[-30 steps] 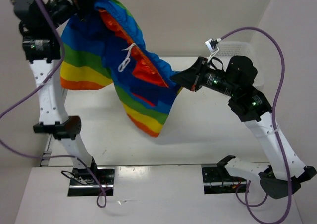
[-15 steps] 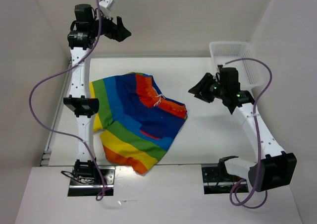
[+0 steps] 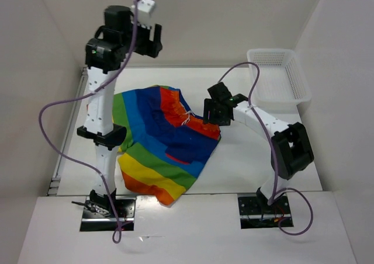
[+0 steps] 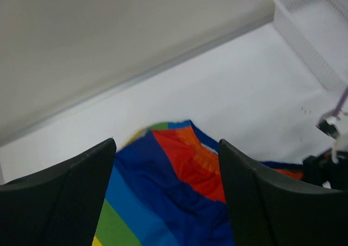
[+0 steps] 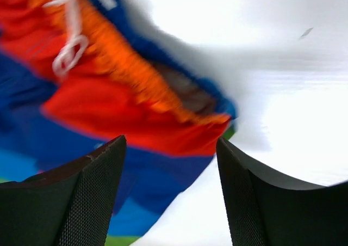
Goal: Fold and stack the shorts
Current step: Flatten the shorts out
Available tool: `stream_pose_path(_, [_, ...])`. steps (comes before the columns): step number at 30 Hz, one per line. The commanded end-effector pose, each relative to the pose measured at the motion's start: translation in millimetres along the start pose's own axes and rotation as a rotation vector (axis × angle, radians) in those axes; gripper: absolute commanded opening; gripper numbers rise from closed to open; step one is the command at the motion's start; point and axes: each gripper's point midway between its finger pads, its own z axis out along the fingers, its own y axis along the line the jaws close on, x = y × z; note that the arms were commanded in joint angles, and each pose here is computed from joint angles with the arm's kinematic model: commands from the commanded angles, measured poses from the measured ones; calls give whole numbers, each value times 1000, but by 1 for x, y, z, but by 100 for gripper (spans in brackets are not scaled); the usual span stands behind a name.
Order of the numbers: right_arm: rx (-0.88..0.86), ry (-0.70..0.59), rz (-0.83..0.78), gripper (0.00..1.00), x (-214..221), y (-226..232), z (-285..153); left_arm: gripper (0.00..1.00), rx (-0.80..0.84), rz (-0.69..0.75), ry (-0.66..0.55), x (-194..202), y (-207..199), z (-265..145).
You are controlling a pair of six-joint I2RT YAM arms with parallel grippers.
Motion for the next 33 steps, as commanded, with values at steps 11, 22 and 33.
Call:
stream_pose_path(11, [5,-23,-69,92,-37,-24,47,89,-272,97,82,2,-30,-71])
stream_pose_path(22, [-142,31,-82,58,-29,-11,65,89,-328,48,27,106,4,-145])
stream_pose_path(33, [-135,53,98,0,-12,-50,49,92,-97,-47,312,207,5,-59])
